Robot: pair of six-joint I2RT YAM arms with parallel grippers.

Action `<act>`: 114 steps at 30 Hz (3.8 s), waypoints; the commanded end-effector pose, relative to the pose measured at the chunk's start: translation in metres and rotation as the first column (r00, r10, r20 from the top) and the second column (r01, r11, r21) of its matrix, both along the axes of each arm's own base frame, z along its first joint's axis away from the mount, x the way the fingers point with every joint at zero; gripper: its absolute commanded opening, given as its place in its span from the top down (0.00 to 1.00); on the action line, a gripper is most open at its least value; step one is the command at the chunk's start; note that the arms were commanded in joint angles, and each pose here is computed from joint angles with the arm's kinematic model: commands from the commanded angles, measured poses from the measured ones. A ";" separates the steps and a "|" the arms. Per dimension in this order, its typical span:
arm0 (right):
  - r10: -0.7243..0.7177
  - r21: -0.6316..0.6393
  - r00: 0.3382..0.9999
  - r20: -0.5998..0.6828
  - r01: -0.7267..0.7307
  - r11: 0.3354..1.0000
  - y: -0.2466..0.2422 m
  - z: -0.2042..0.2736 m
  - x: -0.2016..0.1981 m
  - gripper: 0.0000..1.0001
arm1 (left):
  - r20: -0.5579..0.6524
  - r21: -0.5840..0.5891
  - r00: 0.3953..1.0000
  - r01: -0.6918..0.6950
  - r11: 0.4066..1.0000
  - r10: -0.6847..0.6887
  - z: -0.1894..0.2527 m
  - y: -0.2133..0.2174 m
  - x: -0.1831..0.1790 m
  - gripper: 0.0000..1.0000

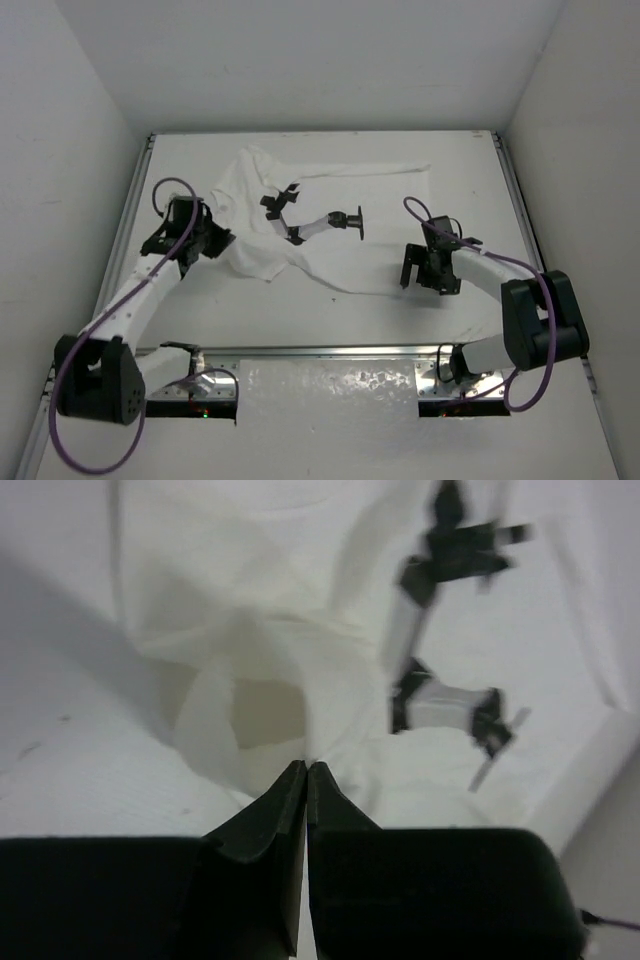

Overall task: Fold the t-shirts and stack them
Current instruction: Flatten out the tshirt, then grap the side of the flattened tshirt closest away from the robot with both arms

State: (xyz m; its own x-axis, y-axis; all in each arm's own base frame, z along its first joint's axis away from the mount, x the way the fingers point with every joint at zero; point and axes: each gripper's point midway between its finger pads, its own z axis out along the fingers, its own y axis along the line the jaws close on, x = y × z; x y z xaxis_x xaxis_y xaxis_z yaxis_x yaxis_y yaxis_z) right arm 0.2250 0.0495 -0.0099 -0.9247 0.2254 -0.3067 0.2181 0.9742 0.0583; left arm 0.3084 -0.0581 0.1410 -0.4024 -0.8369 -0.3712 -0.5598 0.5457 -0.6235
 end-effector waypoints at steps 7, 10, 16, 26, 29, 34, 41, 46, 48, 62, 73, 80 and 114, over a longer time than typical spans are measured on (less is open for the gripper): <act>0.060 0.031 0.996 0.073 -0.062 0.998 0.011 0.017 0.030 0.01 | -0.200 0.171 0.978 -0.028 0.985 0.062 -0.090 0.028 0.004 0.29; 0.067 0.023 0.993 0.102 -0.069 0.997 0.009 0.023 0.031 0.01 | -0.136 0.221 0.990 -0.014 0.975 0.045 -0.064 0.028 0.007 0.26; 0.077 0.023 0.987 0.141 -0.081 0.996 0.010 0.033 0.033 0.01 | -0.032 0.337 0.999 -0.025 0.941 0.038 -0.029 -0.004 -0.034 0.26; 0.099 0.043 0.982 0.162 -0.107 0.993 0.016 0.036 0.036 0.01 | -0.210 0.376 0.975 0.152 0.914 -0.075 -0.107 -0.024 -0.046 0.41; 0.101 0.049 0.981 0.169 -0.110 0.993 0.016 0.037 0.034 0.01 | -0.240 0.393 0.968 0.162 0.905 -0.068 -0.119 -0.025 -0.039 0.42; 0.114 0.062 0.978 0.173 -0.127 0.990 0.020 0.036 0.032 0.01 | -0.286 0.429 0.957 0.166 0.888 -0.040 -0.142 -0.022 -0.035 0.43; 0.126 0.080 0.978 0.167 -0.141 0.987 0.024 0.033 0.030 0.01 | -0.266 0.418 0.962 0.169 0.892 -0.057 -0.149 -0.027 -0.027 0.70; 0.128 0.082 0.977 0.173 -0.143 0.986 0.025 0.034 0.030 0.02 | -0.281 0.412 0.954 0.215 0.885 -0.101 -0.145 -0.032 -0.031 1.00; 0.128 0.082 0.977 0.172 -0.143 0.986 0.025 0.035 0.029 0.02 | -0.236 0.415 0.966 0.200 0.888 -0.107 -0.126 -0.030 -0.034 1.00; 0.161 0.238 0.975 0.156 -0.195 0.951 0.053 0.029 0.005 0.02 | -0.126 0.102 0.928 0.365 0.926 -0.352 -0.083 -0.068 -0.128 1.00; -0.002 -0.060 0.991 0.133 0.010 0.998 -0.010 0.022 0.002 0.06 | -0.074 0.059 0.950 0.308 0.950 -0.303 -0.062 -0.062 -0.139 1.00; -0.040 -0.103 0.980 0.194 0.061 0.993 -0.023 0.030 -0.005 0.11 | -0.122 0.061 0.944 0.315 0.947 -0.306 -0.077 -0.062 -0.142 1.00; -0.030 -0.134 0.992 0.125 0.047 0.990 -0.025 0.025 0.002 0.31 | -0.040 0.229 0.981 0.192 0.954 -0.188 -0.030 -0.044 -0.099 1.00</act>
